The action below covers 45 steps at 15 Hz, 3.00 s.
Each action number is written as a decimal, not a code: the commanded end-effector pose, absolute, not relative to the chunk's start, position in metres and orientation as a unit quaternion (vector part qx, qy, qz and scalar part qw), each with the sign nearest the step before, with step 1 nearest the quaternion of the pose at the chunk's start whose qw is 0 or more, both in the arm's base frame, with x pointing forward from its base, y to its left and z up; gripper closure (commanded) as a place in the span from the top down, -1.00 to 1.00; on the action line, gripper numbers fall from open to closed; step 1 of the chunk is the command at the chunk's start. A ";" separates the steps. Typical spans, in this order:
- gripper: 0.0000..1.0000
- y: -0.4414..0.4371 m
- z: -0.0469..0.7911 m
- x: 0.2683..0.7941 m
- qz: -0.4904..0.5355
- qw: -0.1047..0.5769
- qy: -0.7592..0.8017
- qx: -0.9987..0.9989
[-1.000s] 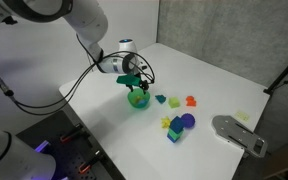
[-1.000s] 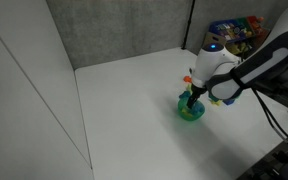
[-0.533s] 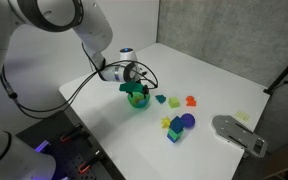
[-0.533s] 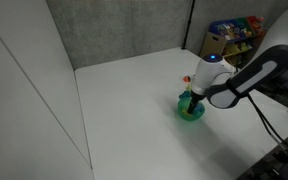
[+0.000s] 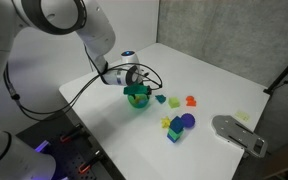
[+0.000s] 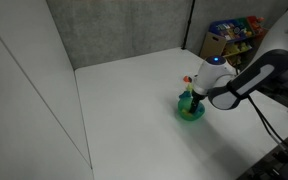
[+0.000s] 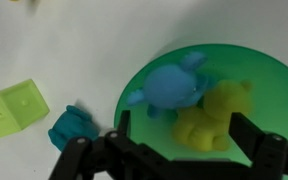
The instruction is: Move the yellow toy from the bowl to the stack of blocks
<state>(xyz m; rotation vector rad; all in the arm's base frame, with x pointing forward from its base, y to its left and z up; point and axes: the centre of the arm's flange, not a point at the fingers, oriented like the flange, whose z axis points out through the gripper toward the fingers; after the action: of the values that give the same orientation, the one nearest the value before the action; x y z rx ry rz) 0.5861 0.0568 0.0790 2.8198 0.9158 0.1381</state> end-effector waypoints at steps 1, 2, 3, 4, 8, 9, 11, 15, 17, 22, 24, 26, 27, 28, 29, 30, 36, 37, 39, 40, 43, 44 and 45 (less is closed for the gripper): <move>1.00 0.045 0.075 0.591 0.056 0.087 0.323 0.941; 1.00 0.042 0.073 0.589 0.055 0.085 0.321 0.942; 1.00 0.040 0.072 0.588 0.055 0.084 0.319 0.942; 1.00 0.039 0.071 0.587 0.054 0.084 0.318 0.943; 1.00 0.033 0.068 0.582 0.051 0.082 0.318 0.943; 1.00 0.033 0.067 0.581 0.050 0.082 0.318 0.943; 1.00 0.032 0.066 0.579 0.047 0.084 0.319 0.943; 0.12 0.030 0.067 0.577 0.040 0.091 0.313 0.944; -0.20 0.030 0.069 0.577 0.040 0.094 0.312 0.945; -0.94 0.033 0.086 0.580 0.040 0.095 0.299 0.949; -1.00 0.037 0.094 0.580 0.044 0.095 0.297 0.949; -0.97 0.042 0.100 0.580 0.048 0.095 0.299 0.948; -0.89 0.045 0.102 0.580 0.051 0.097 0.299 0.948; -0.46 0.047 0.103 0.579 0.050 0.096 0.301 0.947; -0.37 0.050 0.103 0.579 0.052 0.095 0.301 0.947; -0.20 0.054 0.101 0.579 0.054 0.094 0.300 0.948; 0.72 0.070 0.084 0.581 0.056 0.079 0.267 0.959; 0.89 0.071 0.080 0.582 0.054 0.075 0.264 0.960; 1.00 0.073 0.073 0.582 0.050 0.066 0.259 0.962; 1.00 0.074 0.068 0.583 0.050 0.062 0.257 0.963; 1.00 0.074 0.058 0.585 0.048 0.044 0.258 0.964; 1.00 0.074 0.055 0.585 0.047 0.039 0.258 0.964; 1.00 0.074 0.052 0.586 0.045 0.037 0.256 0.965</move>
<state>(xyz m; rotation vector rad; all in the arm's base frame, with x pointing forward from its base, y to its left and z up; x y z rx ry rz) 0.5751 0.0770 0.0605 2.9317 0.7855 0.1329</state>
